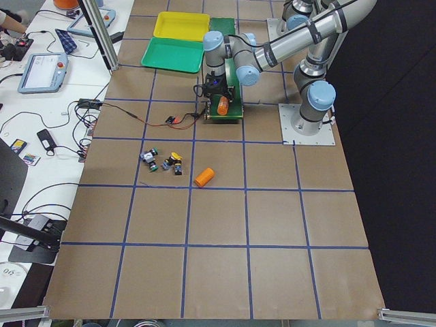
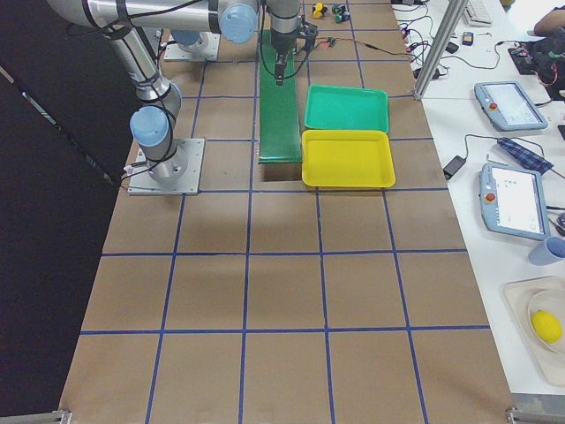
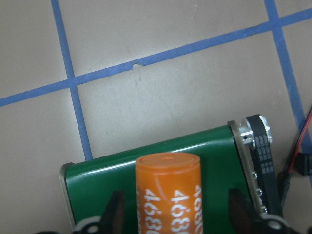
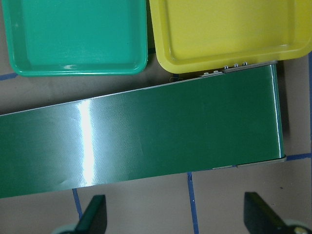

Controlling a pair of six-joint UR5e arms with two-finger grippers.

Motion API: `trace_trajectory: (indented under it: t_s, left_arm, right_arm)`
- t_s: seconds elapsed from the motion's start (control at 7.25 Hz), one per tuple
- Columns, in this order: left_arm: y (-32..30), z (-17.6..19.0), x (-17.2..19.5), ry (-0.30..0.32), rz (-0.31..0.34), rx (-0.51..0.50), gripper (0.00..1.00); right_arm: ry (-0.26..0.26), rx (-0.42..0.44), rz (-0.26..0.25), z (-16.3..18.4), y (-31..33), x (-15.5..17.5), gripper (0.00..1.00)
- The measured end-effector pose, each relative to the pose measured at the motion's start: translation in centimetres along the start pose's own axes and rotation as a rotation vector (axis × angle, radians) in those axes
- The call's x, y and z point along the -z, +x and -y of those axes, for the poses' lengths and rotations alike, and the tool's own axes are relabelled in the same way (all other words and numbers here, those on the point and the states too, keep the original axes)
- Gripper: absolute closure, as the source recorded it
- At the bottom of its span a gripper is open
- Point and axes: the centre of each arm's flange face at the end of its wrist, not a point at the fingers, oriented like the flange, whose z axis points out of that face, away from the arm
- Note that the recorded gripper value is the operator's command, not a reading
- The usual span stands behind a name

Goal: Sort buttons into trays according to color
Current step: 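Carry the orange cylinder onto the conveyor belt and release it, then reach the left gripper to the plain orange cylinder and grasp it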

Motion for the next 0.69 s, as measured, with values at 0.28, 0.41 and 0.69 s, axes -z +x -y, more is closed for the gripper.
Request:
trace_trajectory:
  t_s: [0.28, 0.41, 0.69]
  left_arm:
    - [0.2, 1.0, 2.7, -0.027, -0.069, -0.066, 0.00]
    - [0.1, 2.7, 4.4, -0.023, -0.087, -0.136, 0.00]
    - [-1.3, 11.6, 5.0, -0.020, -0.095, -0.253, 0.00]
  right_arm:
    - [-0.004, -0.001, -0.008, -0.1, 0.1, -0.2, 0.00]
    - [-0.001, -0.001, -0.006, 0.0, 0.1, -0.2, 0.00]
    - [0.002, -0.002, -0.007, -0.1, 0.1, -0.1, 0.00]
